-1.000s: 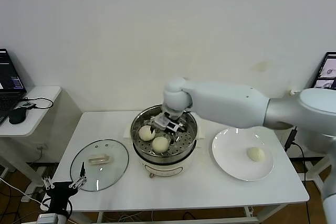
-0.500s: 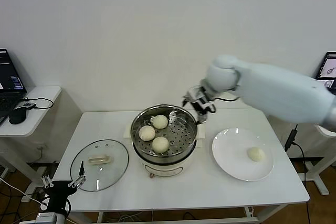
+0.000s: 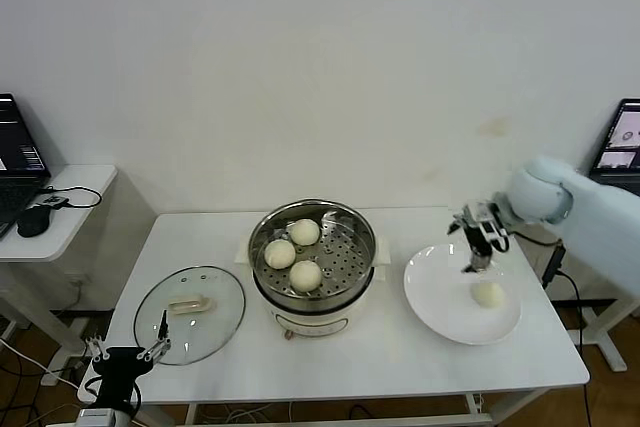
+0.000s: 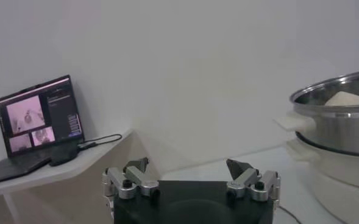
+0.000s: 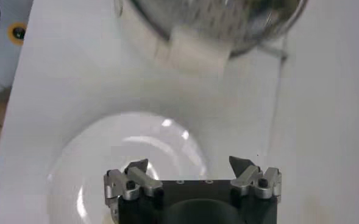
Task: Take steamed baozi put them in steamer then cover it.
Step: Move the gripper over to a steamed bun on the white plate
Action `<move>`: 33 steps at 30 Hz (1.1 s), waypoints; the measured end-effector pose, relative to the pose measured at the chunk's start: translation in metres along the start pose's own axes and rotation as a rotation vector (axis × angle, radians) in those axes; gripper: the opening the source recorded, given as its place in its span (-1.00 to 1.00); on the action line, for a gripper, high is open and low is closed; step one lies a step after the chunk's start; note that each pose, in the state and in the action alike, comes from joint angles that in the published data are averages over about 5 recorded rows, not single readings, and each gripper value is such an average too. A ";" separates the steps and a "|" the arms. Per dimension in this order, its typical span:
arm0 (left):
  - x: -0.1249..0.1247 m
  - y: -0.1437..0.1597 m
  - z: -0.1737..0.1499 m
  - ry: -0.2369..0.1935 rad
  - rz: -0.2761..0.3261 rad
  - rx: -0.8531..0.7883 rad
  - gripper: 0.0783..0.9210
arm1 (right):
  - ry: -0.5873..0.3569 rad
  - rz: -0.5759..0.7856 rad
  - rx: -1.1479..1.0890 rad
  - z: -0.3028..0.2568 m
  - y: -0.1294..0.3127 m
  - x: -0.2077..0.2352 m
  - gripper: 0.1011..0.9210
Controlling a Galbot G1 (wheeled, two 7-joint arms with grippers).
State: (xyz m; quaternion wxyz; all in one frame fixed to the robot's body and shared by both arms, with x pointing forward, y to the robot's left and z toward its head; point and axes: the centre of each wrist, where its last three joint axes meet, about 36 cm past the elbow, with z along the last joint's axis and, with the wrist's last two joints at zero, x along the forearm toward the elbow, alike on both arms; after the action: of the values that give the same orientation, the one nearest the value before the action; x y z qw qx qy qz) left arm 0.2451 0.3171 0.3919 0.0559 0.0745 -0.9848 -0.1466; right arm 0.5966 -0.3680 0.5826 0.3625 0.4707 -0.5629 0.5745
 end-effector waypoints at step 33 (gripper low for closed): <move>-0.001 -0.002 0.003 0.012 0.001 -0.001 0.77 | 0.147 -0.054 -0.171 0.069 0.033 -0.115 0.56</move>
State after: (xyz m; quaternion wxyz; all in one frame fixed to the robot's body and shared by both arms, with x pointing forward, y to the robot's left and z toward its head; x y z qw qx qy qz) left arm 0.2459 0.3158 0.3885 0.0619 0.0749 -0.9844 -0.1465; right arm 0.6087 -0.4270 0.4584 0.4571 0.4094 -0.5690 0.5475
